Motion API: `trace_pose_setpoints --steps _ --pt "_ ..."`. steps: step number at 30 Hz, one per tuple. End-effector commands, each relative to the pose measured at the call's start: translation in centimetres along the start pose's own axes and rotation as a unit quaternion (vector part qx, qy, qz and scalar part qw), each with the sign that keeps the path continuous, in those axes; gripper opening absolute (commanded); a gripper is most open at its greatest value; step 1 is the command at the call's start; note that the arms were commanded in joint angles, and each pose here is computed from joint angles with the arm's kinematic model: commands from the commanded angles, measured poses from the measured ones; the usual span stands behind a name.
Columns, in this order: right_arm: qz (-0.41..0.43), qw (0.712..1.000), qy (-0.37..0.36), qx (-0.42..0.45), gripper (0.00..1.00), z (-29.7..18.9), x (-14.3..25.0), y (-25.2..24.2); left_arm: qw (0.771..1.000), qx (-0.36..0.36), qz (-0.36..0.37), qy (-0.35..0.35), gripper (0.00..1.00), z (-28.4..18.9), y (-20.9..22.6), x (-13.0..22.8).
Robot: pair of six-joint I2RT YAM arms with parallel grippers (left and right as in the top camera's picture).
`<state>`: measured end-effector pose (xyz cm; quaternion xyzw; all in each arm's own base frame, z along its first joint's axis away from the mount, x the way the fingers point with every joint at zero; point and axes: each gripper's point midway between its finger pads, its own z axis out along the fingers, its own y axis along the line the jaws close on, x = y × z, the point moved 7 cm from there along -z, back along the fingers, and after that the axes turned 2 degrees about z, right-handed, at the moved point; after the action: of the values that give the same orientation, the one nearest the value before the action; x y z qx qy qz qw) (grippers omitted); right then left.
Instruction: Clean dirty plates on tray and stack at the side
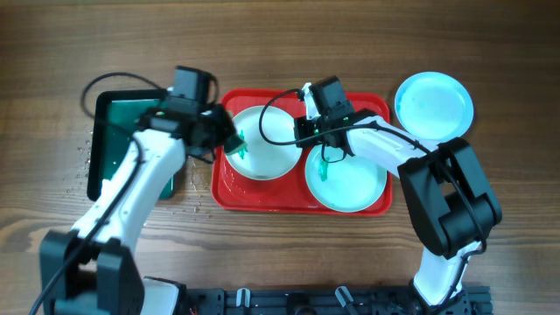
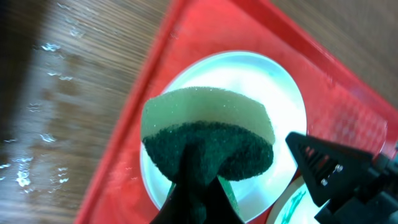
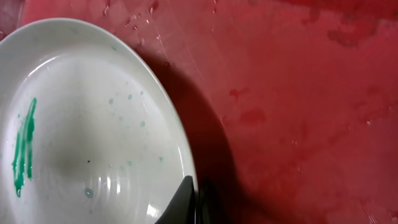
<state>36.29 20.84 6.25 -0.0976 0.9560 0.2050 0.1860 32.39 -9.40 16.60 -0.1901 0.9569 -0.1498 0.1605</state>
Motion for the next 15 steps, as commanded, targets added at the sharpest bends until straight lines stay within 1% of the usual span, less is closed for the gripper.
trace_pose_setpoints --steps 1,8,12,15 --pt "-0.006 0.998 0.016 0.068 0.04 0.1 0.4 -1.5 1.000 0.017 0.024 0.009 0.04 2.4 -2.0 0.4" --pt "-0.011 0.997 0.013 0.069 0.04 -0.7 0.1 -1.2 0.998 0.029 0.054 0.023 0.04 7.2 -4.0 1.5" --pt "-0.010 0.997 0.014 0.069 0.04 -0.7 0.1 -1.2 0.998 0.017 0.032 0.043 0.04 9.4 -4.0 2.5" --pt "-0.010 0.997 0.015 0.069 0.04 -0.7 0.1 -1.2 0.998 0.005 0.032 0.057 0.04 10.5 -3.6 3.0"
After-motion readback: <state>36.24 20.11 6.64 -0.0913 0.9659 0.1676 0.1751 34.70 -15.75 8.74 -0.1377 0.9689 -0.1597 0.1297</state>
